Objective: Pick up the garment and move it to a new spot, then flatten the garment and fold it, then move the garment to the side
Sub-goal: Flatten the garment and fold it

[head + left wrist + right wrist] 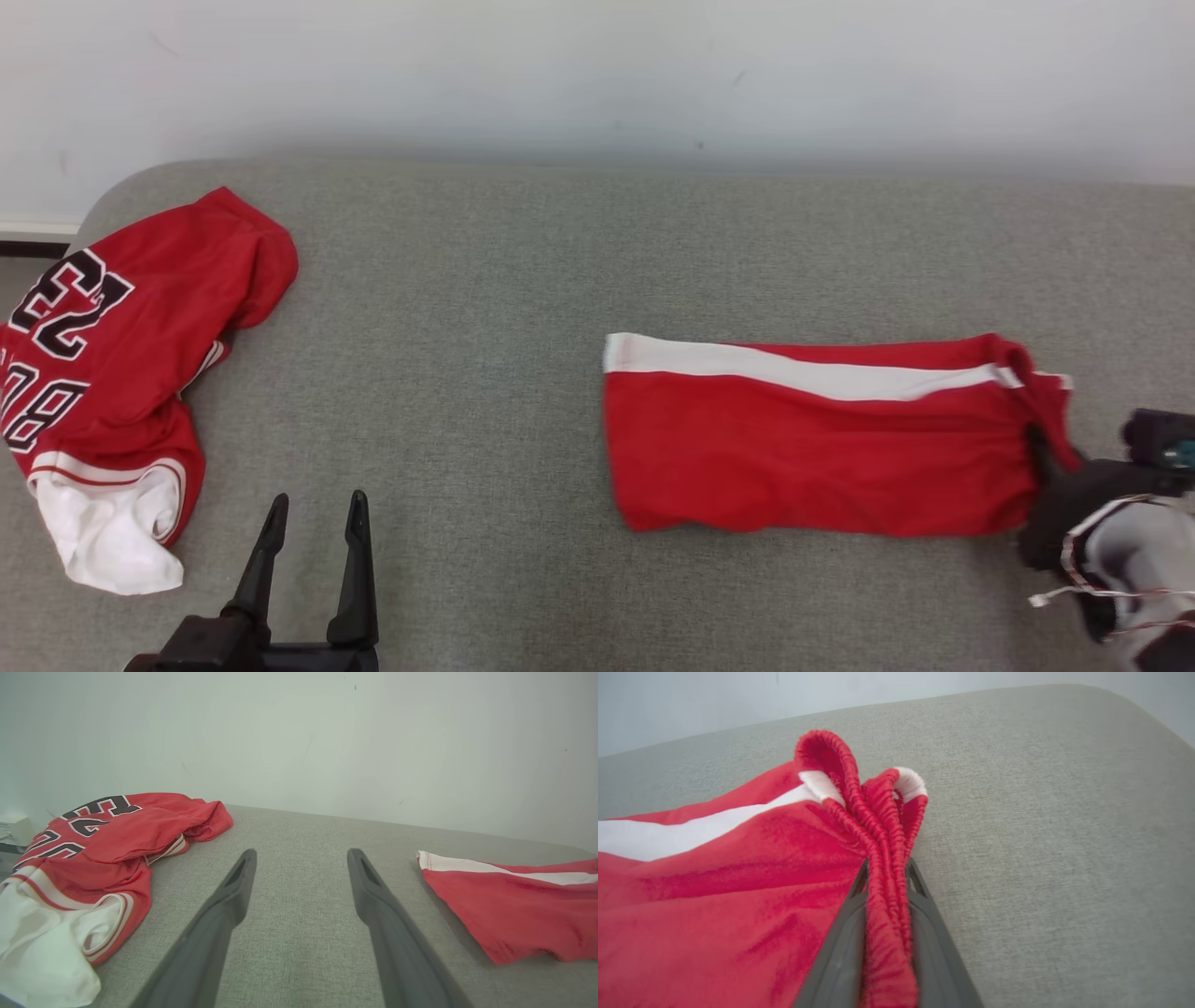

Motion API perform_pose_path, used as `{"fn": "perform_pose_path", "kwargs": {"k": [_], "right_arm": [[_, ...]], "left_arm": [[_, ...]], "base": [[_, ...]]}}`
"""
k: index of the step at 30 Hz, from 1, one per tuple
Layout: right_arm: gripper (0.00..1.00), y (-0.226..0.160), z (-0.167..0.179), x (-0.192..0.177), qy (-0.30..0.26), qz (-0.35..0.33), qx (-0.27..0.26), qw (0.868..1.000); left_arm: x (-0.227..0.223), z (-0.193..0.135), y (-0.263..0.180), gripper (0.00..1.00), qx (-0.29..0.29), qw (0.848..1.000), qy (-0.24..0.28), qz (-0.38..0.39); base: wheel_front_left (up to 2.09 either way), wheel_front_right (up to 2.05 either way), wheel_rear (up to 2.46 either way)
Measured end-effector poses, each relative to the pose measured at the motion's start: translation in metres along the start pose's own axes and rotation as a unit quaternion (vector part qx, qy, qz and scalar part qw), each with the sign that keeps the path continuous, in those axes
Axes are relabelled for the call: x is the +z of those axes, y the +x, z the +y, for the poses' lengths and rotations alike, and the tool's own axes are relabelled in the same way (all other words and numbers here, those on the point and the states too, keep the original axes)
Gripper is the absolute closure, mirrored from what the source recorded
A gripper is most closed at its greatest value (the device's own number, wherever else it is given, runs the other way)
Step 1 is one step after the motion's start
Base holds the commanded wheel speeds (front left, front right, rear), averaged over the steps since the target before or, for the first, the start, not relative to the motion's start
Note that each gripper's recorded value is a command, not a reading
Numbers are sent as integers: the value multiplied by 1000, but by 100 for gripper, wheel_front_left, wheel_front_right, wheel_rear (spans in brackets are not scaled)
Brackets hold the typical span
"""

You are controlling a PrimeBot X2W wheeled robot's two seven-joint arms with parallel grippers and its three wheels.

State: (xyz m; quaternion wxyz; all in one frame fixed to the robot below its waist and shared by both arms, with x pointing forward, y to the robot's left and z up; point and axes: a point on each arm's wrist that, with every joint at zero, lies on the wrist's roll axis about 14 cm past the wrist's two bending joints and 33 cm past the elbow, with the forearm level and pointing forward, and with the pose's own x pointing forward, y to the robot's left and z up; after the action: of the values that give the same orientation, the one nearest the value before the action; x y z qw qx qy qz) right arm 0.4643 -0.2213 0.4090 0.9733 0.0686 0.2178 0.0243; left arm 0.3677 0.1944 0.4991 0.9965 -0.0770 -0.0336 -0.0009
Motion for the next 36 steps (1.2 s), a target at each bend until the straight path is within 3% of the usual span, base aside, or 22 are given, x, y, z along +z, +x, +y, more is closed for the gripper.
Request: {"fn": "perform_pose_path", "kwargs": {"k": [7,13,19,24,31,36], "right_arm": [[100,-24,-71,18,-12,-6,-64,998],[100,-27,-71,27,18,-9,-57,998],[100,-24,-29,42,102,-8,4,995],[100,-23,11,55,177,-1,69,982],[100,-20,74,50,208,40,150,966],[100,-16,123,40,198,72,196,958]], "left_arm": [[1,-7,4,0,-11,1000,-2,-3],[-1,-15,3,0,-20,1000,-4,-1],[2,-20,3,0,-25,1000,-5,-4],[3,-22,3,0,-28,1000,-5,-7],[2,-21,1,0,-25,1000,-13,-5],[0,-21,-1,0,-24,1000,-15,-2]], "base": [[0,0,0],[0,0,0],[0,0,0],[0,0,0],[0,0,0],[0,0,0]]}}
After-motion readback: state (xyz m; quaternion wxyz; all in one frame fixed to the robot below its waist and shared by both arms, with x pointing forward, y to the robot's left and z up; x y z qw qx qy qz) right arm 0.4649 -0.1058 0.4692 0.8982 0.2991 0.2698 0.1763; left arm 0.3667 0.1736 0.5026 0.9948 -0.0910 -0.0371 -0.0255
